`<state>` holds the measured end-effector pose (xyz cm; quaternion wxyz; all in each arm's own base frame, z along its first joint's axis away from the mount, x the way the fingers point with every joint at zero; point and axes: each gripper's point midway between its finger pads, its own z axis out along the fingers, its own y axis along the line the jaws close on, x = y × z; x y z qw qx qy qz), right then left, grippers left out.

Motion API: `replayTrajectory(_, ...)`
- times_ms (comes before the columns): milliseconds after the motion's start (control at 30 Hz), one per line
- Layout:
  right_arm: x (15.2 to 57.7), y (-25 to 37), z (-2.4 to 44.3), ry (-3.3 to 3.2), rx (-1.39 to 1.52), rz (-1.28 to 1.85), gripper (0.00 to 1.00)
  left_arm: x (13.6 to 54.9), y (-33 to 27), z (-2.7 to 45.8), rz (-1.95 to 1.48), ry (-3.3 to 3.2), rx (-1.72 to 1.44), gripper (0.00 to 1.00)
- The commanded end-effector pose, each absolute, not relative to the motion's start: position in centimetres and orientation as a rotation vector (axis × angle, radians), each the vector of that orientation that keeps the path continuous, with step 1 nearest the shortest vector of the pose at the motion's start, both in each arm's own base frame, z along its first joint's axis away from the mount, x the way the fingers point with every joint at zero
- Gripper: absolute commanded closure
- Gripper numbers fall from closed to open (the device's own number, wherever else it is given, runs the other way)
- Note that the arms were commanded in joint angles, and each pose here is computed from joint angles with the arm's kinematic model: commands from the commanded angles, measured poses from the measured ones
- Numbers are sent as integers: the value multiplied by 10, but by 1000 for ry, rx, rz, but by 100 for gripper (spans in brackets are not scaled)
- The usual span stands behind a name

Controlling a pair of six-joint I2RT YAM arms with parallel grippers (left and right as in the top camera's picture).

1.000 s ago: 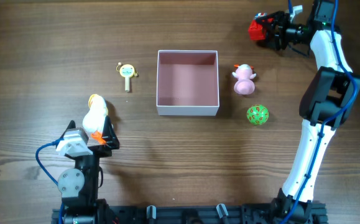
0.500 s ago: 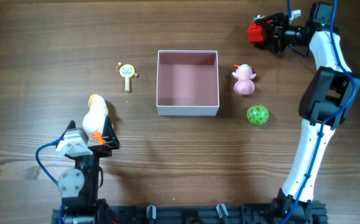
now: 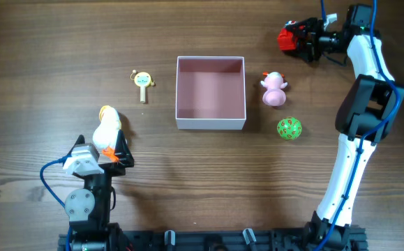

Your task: Pack container

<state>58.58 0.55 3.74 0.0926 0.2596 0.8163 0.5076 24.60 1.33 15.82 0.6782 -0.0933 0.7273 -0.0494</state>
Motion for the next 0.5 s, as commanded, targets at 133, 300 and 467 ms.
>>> replayTrajectory(133, 563, 3, -8, 2502, 906, 1492, 32, 246, 14, 157, -91, 1633, -196, 0)
replayTrajectory(300, 561, -10, -8, 2486, 1004, 1500, 31, 246, 14, 157, -91, 1633, -196, 0)
replayTrajectory(467, 548, -32, -13, 2484, 1148, 1493, 19, 246, 14, 157, -91, 1633, -196, 0)
